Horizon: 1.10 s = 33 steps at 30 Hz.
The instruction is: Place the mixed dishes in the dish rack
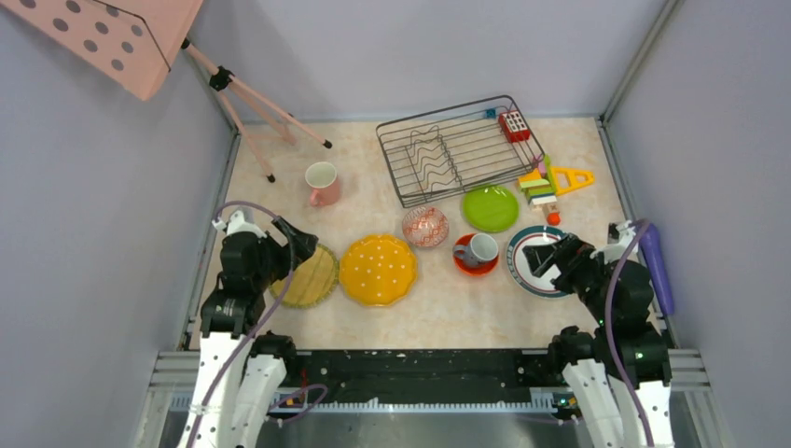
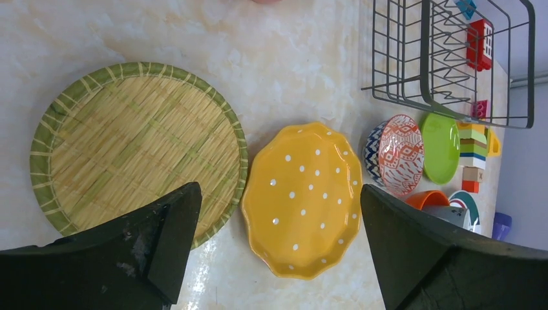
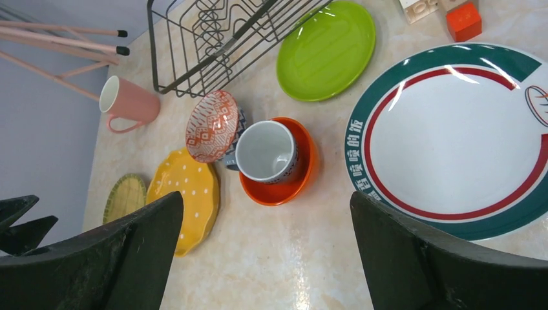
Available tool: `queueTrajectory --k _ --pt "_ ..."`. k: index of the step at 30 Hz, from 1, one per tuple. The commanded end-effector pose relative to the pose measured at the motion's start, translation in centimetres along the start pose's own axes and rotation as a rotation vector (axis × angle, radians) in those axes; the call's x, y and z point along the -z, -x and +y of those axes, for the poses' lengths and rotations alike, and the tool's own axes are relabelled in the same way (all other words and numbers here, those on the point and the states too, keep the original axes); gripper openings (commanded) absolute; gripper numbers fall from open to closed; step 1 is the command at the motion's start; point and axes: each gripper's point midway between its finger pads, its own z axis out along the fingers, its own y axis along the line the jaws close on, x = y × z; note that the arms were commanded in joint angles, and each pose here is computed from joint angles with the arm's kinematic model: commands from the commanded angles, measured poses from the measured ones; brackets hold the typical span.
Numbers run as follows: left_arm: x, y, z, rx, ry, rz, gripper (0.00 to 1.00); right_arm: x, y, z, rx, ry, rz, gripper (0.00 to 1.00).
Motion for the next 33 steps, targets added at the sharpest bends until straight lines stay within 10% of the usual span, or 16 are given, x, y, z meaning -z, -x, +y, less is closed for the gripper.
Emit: queueTrajectory --k 1,21,33 --pt "1.1 1.6 -1.4 -0.022 -0.021 -0.024 0.98 1.2 1.6 0.8 -0.007 0.006 -0.059 0.99" --pt "2.2 0.5 -4.7 -0.138 -0.251 0.003 0.98 -2.4 3.0 2.1 0.028 0.112 -0.132 0.99" --pt "0.4 -1.2 -6.0 -0.110 -0.330 0.123 0.96 -6.9 -1.7 4.9 0.179 0.315 0.231 0.80"
